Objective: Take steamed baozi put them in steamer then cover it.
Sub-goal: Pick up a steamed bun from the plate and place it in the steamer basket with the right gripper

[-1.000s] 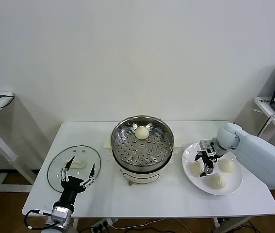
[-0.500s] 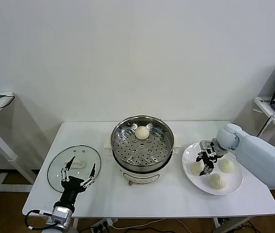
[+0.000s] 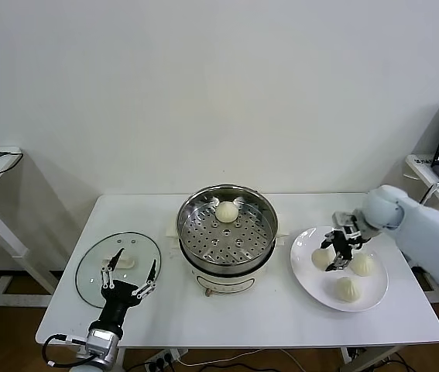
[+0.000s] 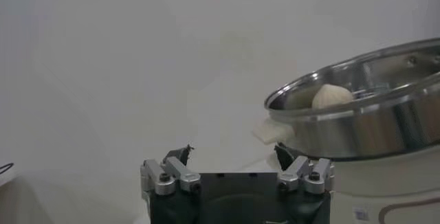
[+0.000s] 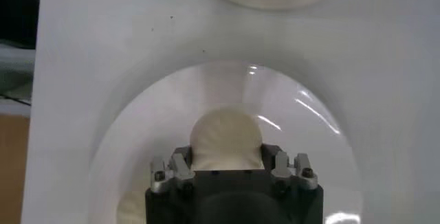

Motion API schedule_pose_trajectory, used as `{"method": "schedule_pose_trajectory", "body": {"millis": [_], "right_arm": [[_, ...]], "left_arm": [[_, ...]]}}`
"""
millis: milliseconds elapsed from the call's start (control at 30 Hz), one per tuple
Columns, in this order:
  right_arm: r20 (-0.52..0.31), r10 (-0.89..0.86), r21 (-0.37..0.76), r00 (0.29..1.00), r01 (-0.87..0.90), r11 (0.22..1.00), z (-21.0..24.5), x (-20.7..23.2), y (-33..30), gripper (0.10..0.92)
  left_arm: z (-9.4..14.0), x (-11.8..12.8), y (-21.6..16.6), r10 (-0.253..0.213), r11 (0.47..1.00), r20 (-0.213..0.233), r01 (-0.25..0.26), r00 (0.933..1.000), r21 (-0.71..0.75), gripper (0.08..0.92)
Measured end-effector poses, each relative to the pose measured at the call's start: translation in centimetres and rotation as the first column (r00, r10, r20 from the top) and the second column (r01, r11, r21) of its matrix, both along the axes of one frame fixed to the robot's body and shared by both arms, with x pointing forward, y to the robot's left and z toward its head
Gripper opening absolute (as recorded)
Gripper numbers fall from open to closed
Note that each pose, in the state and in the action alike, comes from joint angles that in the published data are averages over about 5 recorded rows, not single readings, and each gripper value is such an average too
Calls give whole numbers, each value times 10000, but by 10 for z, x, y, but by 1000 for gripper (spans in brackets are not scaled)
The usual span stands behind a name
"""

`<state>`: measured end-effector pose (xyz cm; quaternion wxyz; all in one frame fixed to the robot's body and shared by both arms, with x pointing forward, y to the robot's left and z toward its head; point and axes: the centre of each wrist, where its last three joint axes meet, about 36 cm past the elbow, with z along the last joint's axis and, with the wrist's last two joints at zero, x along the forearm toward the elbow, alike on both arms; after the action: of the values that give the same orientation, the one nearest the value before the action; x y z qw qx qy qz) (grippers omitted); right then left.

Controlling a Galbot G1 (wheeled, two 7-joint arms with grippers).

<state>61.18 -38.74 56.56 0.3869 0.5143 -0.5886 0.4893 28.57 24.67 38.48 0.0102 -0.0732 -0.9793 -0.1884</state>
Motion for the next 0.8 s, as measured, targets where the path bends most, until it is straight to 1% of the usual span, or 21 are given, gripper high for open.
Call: {"method": "schedule_pose_trajectory", "body": {"millis": [233,433,633,800], "right_arm": [[569,388,425,9976,-412,9982,78,-14,37,679],[792,682,680,9945,-736,9950,129,-27,88,679],[706,944,617,9930,-988,9932,155,-28,147,679],[562,1197,329,9912,-1217,9920,160,-20,197,679]], "left_arm": [[4,-4,-1,-27,10000,54,27,10000,96,823],[10,-7,2,9,9999,168,-12,9999,171,823],[15,-7,4,36,9997,280,-43,9996,235,823],[17,-7,6,61,9996,329,-70,9994,262,823]]}}
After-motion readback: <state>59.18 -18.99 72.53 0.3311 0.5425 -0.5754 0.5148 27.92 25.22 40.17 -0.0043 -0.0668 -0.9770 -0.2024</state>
